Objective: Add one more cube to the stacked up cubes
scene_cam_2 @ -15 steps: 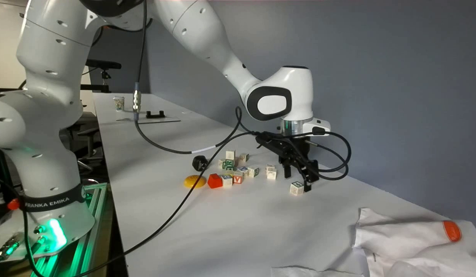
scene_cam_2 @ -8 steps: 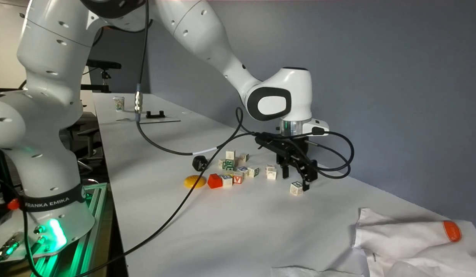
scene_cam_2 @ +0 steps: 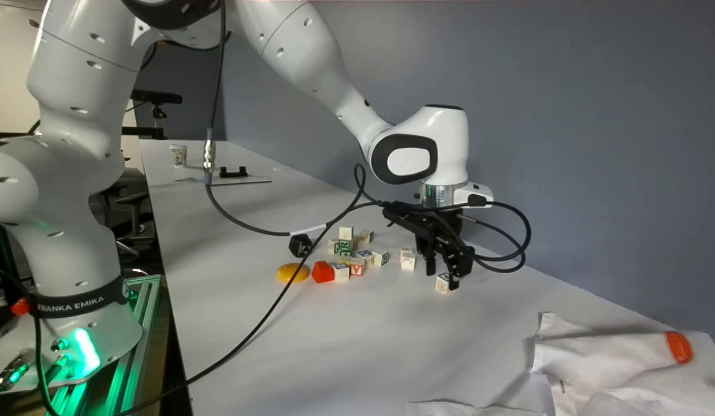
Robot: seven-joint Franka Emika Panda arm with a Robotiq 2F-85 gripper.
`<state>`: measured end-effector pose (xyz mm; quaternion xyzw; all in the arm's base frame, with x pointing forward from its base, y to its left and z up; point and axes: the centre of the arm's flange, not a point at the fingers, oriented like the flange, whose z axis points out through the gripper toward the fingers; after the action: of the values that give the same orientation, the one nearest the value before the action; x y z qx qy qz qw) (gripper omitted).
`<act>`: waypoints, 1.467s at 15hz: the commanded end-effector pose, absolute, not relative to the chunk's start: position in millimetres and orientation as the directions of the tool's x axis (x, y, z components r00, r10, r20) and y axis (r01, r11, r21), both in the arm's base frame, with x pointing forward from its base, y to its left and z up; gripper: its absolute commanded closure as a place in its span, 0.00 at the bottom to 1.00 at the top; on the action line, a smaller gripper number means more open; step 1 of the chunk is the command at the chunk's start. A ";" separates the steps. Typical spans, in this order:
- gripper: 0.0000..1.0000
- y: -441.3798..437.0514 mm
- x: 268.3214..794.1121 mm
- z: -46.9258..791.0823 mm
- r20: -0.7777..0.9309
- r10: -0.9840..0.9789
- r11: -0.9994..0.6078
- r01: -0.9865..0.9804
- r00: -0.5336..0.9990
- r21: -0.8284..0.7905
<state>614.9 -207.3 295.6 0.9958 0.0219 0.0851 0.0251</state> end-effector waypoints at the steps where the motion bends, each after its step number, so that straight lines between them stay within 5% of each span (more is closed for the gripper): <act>1: 0.62 -210.3 621.6 294.9 0.161 0.065 -0.997 0.056 0.985 0.060; 5: 0.91 -209.2 618.9 302.7 0.177 0.068 -0.996 0.055 0.982 0.077; 21: 0.87 -117.8 508.8 446.4 0.141 0.533 -0.846 0.530 0.834 0.063; 22: 0.66 -126.0 542.5 434.2 0.137 0.492 -0.871 0.488 0.860 0.067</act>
<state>542.0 -125.8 434.7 0.9640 0.2546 0.0752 0.0148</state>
